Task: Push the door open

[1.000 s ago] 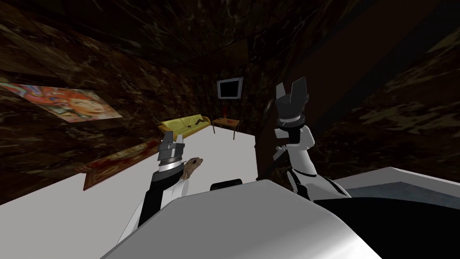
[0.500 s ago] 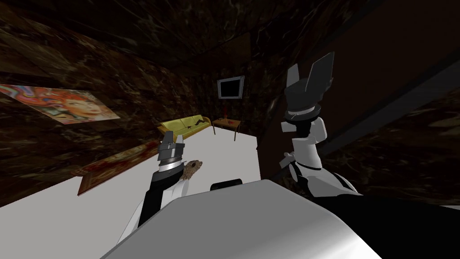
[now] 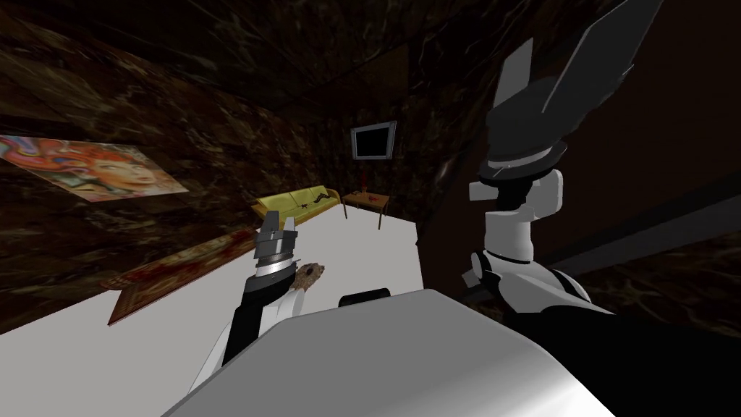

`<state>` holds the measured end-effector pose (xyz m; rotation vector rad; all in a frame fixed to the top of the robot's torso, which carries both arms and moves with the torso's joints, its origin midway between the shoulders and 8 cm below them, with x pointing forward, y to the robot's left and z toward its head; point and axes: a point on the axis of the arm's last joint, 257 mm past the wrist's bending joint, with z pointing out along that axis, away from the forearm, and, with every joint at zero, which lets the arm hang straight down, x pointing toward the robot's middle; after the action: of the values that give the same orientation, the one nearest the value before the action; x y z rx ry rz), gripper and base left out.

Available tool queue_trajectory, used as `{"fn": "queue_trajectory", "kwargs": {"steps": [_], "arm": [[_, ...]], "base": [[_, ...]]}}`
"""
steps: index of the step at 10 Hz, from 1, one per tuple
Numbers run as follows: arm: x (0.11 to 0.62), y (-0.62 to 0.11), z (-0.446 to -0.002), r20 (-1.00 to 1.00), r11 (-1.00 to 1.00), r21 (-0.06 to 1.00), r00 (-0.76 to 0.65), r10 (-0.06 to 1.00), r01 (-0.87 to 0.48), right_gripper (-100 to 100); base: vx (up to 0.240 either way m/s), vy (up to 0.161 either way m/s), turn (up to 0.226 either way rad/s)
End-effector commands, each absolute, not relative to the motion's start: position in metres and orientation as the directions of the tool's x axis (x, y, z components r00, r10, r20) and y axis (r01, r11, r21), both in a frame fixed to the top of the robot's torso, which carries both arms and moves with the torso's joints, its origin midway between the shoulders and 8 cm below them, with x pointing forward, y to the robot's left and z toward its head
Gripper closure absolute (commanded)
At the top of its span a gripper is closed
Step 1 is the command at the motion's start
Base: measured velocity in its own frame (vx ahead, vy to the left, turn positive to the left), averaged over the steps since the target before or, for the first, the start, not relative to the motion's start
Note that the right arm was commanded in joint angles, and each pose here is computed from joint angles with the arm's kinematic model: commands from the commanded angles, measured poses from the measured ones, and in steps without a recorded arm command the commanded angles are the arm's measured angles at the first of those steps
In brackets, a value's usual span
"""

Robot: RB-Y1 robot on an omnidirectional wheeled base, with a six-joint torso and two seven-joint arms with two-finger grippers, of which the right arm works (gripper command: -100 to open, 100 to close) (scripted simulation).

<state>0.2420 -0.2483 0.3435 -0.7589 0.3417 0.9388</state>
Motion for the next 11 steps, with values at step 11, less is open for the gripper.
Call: {"fn": "queue_trajectory", "kwargs": {"steps": [11], "arm": [[0.152, -0.246, 0.414, -0.483, 0.318, -0.691, 0.742, 0.465, -0.649, -100]], "base": [[0.145, -0.051, 0.005]]}}
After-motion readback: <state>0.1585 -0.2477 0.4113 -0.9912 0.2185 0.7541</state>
